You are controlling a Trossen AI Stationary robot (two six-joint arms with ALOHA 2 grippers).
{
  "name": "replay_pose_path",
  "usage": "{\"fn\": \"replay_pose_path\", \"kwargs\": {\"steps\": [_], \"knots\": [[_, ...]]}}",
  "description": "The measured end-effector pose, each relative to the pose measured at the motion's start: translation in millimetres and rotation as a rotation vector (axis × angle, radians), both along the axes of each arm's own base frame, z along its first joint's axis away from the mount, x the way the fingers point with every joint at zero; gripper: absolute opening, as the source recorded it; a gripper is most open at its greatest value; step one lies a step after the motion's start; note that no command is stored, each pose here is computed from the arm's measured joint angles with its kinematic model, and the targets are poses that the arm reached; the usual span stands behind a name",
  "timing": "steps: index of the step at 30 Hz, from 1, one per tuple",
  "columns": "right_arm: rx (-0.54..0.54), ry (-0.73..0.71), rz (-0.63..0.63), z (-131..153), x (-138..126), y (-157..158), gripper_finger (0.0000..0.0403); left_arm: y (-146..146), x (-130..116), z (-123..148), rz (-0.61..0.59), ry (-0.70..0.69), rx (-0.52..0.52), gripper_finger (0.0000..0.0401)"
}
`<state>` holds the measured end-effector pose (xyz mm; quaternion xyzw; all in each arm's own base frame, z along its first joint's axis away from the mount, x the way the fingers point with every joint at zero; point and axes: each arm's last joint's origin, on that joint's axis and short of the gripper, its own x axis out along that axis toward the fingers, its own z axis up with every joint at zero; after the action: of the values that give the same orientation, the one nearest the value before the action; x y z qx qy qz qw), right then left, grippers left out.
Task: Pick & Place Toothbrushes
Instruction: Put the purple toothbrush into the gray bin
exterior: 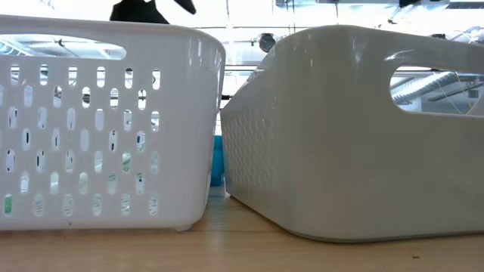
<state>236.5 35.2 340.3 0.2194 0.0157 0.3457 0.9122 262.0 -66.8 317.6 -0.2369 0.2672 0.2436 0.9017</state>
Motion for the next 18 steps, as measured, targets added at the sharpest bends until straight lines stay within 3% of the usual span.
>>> {"fn": "replay_pose_path", "kwargs": {"steps": [4, 8, 18], "knots": [[0.001, -0.113, 0.181, 11.1, -6.9, 10.2, 0.0011, -1.8, -6.6, 3.0, -0.009, 0.006, 0.007, 0.0271], [0.019, -0.114, 0.192, 12.3, -7.7, 13.9, 0.0011, -3.8, -9.0, 5.2, -0.019, -0.003, 0.012, 0.0271], [0.084, 0.181, -0.165, -12.4, 3.8, 11.6, 0.0011, -3.6, -16.0, 7.0, -0.062, -0.002, 0.064, 0.0271]]}}
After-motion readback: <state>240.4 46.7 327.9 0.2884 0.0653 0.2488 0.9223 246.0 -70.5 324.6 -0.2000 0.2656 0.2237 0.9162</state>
